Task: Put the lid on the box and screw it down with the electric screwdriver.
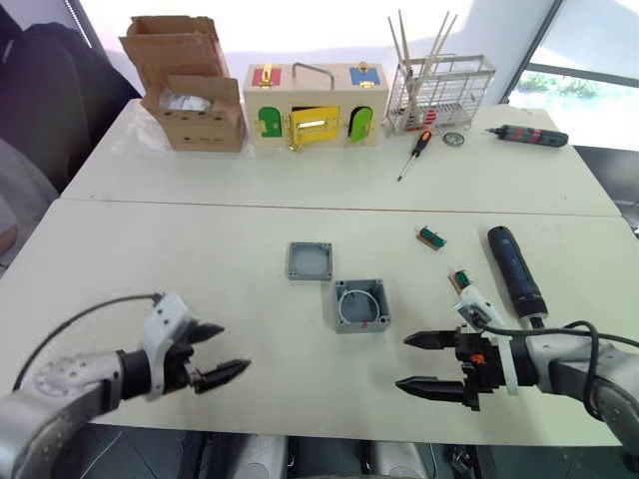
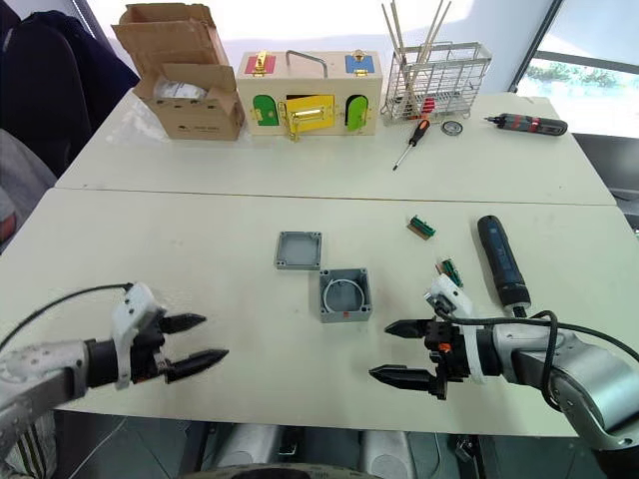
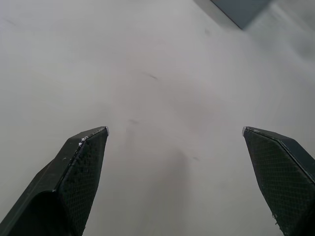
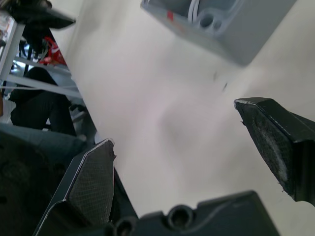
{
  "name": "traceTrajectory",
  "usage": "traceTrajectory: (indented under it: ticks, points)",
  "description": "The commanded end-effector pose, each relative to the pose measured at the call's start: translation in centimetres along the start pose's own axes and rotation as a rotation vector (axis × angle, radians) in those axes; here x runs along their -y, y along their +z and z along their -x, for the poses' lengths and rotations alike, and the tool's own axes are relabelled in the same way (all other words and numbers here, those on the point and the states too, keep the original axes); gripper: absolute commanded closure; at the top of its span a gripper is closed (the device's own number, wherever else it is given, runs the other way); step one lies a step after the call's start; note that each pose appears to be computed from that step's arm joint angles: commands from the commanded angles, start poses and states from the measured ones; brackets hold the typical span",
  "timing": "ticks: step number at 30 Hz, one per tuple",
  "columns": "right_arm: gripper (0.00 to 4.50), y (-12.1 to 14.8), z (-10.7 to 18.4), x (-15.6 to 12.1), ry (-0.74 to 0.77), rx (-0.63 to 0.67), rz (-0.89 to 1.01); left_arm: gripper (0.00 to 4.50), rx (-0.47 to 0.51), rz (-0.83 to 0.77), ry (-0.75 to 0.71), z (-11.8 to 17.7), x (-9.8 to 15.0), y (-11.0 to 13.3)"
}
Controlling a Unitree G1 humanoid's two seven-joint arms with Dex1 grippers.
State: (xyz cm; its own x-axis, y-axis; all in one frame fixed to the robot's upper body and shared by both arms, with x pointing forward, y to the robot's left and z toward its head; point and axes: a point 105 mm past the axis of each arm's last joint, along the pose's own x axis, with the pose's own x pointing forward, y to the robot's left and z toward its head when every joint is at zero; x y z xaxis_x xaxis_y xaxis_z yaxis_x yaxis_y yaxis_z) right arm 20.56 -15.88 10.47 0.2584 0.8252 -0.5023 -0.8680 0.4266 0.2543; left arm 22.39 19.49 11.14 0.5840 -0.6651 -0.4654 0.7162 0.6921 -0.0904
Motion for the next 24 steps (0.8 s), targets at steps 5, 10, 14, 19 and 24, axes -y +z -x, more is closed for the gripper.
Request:
traceTrajectory:
  ticks: [5,10,14,19,24]
  points:
    - [0.02,4.6,2.5,1.6,-0.087,0.087,0.105,0.0,0.046,-0.436,-0.129,-1.7,-0.3,11.3]
    - [0.02,5.5,1.7,1.3,-0.095,0.115,0.134,0.0,-0.034,-0.56,-0.4,-5.0,3.8,14.6]
    - [0.02,5.0,1.6,1.4,-0.13,0.109,0.135,0.0,-0.127,-0.615,-0.518,-6.8,5.6,14.6]
    - [0.02,3.0,2.5,1.5,-0.209,0.107,0.062,0.0,-0.201,-0.604,-0.608,-10.4,7.9,15.0]
    - [0.02,1.2,2.0,0.7,-0.24,0.121,0.003,0.0,-0.263,-0.674,-0.709,-12.6,10.9,12.6]
